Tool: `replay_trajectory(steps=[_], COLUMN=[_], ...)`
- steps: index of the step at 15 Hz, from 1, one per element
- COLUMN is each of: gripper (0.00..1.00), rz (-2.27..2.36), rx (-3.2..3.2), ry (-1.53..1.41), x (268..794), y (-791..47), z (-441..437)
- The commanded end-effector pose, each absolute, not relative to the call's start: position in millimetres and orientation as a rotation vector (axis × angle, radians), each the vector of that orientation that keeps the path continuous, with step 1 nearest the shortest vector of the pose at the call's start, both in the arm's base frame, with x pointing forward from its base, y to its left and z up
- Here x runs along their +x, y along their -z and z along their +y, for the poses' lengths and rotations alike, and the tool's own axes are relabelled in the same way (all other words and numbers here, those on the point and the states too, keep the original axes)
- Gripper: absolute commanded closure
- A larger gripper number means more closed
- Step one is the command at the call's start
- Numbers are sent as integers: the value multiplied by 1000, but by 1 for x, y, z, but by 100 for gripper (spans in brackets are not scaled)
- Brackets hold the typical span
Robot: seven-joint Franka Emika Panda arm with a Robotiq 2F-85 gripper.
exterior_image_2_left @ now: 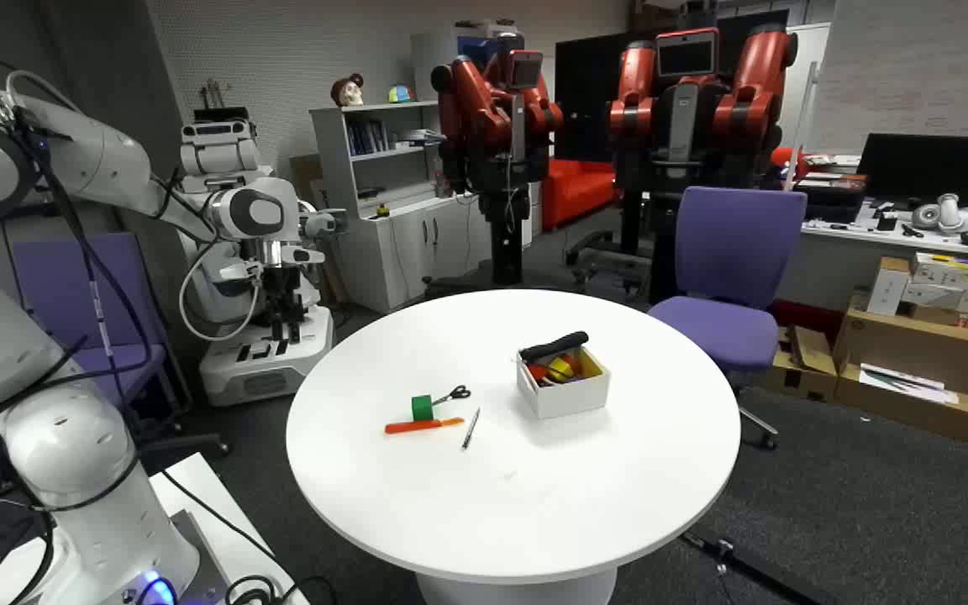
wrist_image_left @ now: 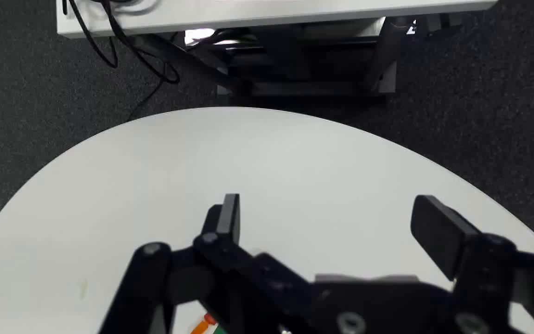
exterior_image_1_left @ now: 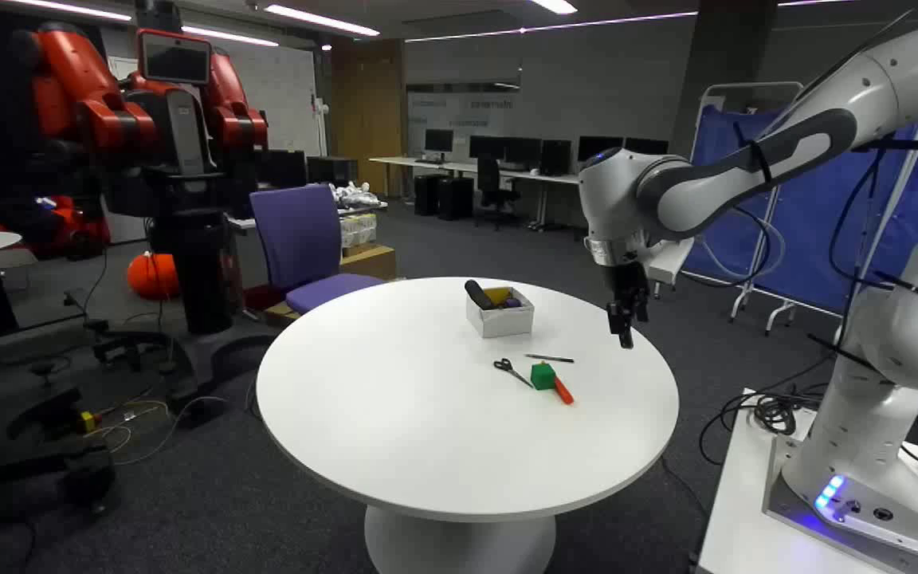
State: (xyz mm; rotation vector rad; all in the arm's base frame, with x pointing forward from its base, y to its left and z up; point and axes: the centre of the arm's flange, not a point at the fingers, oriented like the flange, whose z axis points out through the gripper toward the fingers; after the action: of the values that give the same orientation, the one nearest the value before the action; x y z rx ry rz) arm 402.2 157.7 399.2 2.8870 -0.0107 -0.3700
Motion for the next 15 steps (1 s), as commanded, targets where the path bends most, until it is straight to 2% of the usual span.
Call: replay_trajectory(steps=[1, 8, 15], gripper=[0, 0, 0], rz=[-11, -487, -1072], rx=[2887, 3048, 3055], ry=[371, 61, 4], x=[402, 459, 503], y=[-399, -408, -428], z=[158, 93, -60])
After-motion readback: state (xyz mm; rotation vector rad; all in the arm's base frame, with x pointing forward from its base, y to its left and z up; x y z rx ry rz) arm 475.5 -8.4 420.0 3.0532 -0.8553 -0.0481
